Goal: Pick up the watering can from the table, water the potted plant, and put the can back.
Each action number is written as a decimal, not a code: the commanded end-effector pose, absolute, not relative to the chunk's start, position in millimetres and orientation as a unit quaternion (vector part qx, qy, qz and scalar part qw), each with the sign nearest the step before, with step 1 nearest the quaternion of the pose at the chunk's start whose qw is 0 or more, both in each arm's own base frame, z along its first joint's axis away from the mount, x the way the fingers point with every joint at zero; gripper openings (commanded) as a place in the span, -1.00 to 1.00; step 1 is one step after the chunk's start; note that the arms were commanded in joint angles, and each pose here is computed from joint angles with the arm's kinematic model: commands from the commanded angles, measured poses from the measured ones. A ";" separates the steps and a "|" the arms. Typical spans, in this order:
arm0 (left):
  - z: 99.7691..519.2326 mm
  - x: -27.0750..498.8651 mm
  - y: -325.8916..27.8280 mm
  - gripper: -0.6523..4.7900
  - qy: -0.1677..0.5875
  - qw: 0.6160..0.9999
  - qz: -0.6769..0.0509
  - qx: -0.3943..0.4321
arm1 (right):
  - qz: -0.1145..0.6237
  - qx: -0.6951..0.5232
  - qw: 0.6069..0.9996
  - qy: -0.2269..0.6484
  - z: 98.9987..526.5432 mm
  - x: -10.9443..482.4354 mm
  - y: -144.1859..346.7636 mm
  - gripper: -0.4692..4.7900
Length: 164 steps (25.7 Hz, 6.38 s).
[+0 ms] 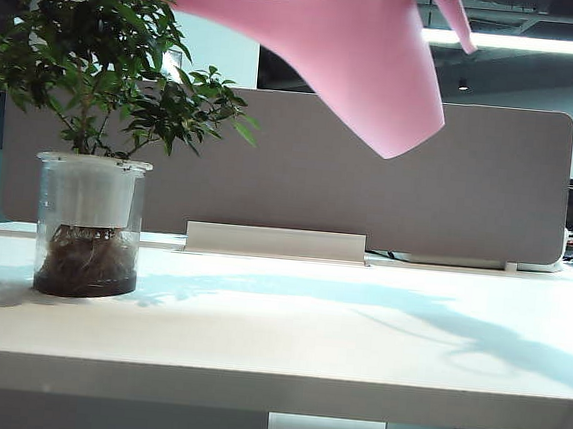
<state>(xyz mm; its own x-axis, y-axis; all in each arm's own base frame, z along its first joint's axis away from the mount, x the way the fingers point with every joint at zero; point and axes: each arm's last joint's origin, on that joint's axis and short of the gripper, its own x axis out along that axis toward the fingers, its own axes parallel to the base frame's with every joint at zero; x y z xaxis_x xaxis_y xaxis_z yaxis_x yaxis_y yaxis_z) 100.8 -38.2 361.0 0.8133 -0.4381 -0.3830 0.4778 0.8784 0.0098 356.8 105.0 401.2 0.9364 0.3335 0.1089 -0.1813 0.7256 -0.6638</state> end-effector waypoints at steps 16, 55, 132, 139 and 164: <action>363.2 100.6 -38.3 -0.75 0.180 0.952 -0.242 0.052 | 0.052 -0.482 0.848 -0.215 430.8 336.2 135.0 -0.85; 363.2 100.5 -38.3 -0.75 0.180 0.952 -0.241 0.052 | 0.066 -0.030 0.995 -0.070 188.2 366.7 53.3 -0.80; 151.9 99.1 -2.2 -0.75 0.125 0.988 -0.091 -0.004 | 0.076 0.025 0.967 0.242 133.0 114.6 18.1 -0.82; 152.6 96.1 -2.5 -0.75 0.067 0.994 -0.092 0.004 | 0.076 0.025 0.967 0.242 132.9 114.6 18.1 -0.82; 152.5 96.1 -2.4 -0.75 0.068 0.993 -0.092 0.004 | 0.072 0.037 0.993 0.089 156.2 94.0 12.6 -0.82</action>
